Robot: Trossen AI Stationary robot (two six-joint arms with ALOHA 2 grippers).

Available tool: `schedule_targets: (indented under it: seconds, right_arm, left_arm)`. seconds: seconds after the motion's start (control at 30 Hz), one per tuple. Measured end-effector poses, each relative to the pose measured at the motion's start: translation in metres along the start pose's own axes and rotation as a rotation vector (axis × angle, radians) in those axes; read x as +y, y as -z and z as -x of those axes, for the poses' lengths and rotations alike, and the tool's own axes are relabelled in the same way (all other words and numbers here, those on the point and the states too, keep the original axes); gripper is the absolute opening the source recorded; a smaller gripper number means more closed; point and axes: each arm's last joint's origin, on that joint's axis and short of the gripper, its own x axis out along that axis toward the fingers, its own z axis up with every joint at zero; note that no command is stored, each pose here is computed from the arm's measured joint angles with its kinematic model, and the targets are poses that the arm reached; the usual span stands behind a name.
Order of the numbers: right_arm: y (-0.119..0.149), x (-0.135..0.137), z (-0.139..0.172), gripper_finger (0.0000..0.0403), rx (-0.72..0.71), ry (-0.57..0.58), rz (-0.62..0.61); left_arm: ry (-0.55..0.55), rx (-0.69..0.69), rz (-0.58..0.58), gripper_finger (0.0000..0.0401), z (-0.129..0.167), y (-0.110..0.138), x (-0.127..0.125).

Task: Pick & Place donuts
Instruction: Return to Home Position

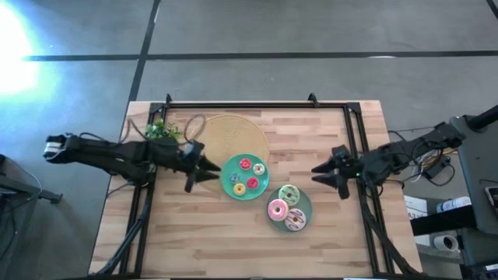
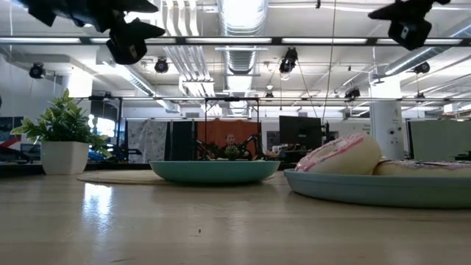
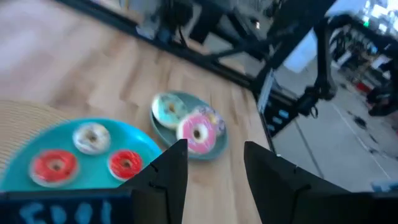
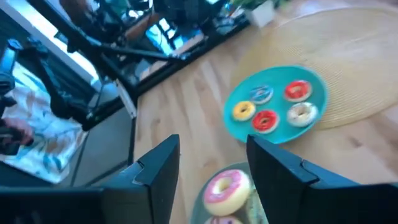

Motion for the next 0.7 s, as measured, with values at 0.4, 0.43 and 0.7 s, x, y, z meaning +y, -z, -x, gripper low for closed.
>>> schedule_targets:
  seconds: [0.4,0.43,0.7]
  right_arm:
    - [0.039,-0.039,0.002,0.0179,-0.111,-0.034,-0.033]
    - [0.042,-0.042,0.001,0.0180,-0.114,-0.015,-0.034]
    - [0.060,-0.060,-0.005,0.0176,-0.155,0.089,-0.073]
  left_arm:
    - [0.139,-0.201,0.107,0.0131,0.040,0.068,0.028]
    - [0.147,-0.220,0.109,0.0131,0.042,0.072,0.030]
    - [0.196,-0.327,0.086,0.0131,0.056,0.092,0.039]
